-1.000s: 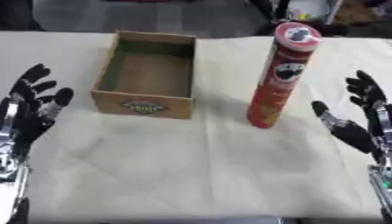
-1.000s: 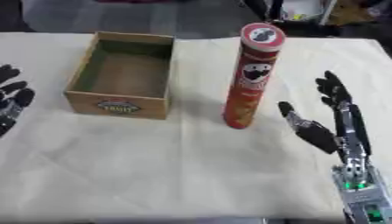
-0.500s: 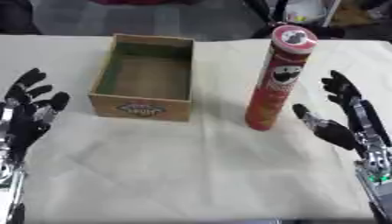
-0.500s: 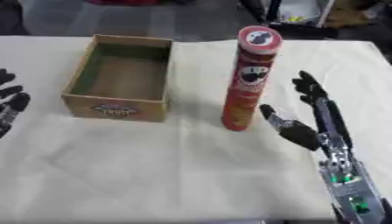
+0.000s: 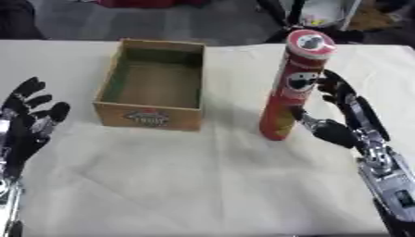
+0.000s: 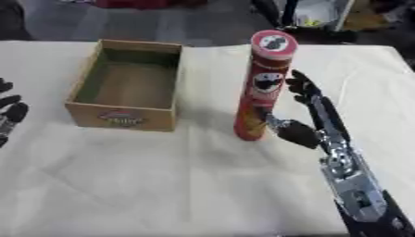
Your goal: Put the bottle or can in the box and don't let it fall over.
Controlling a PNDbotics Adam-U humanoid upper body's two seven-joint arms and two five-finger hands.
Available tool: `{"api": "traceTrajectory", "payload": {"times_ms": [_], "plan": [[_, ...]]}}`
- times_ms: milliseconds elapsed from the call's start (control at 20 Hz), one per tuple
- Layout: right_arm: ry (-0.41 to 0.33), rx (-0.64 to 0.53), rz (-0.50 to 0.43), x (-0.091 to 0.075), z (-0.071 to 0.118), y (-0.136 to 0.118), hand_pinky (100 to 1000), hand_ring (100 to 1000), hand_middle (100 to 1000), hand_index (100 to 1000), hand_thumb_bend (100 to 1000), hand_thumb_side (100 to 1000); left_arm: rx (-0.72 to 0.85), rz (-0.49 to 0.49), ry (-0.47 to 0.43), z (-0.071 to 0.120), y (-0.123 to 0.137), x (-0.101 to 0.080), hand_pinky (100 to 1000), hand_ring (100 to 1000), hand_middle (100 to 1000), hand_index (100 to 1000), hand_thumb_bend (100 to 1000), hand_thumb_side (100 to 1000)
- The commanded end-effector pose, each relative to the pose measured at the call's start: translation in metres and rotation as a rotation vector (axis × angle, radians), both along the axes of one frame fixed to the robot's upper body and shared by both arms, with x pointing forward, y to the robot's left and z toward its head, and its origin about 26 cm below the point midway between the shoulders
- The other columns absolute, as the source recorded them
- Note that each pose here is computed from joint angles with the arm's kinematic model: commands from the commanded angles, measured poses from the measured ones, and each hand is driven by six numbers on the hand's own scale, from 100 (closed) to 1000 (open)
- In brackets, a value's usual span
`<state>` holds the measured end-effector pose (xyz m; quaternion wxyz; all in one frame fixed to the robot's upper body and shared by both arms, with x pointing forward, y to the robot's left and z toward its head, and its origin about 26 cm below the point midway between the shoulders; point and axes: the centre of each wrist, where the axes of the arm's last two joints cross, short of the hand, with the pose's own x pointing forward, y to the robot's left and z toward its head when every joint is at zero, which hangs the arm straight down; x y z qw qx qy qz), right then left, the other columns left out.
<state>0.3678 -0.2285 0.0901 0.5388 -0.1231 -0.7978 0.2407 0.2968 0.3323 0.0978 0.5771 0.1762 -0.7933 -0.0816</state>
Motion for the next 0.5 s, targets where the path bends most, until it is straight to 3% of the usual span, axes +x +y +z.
{"api": "traceTrajectory", "payload": {"times_ms": [50,350,500], "plan": [[-0.015,-0.008,0.013,0.005,0.007,-0.001,906,911,869,1000,519,403,0.005,-0.010,-0.019,0.006,0.000,0.000,752,846,869,950,784,615],[-0.014,-0.008,0.016,0.006,0.007,-0.001,906,911,869,1000,519,403,0.005,-0.010,-0.019,0.006,0.000,0.000,752,846,869,950,784,615],[-0.006,0.003,0.037,0.014,0.008,0.011,906,910,868,1000,520,402,0.003,-0.017,-0.016,0.005,-0.001,0.000,752,848,870,951,783,616]]}}
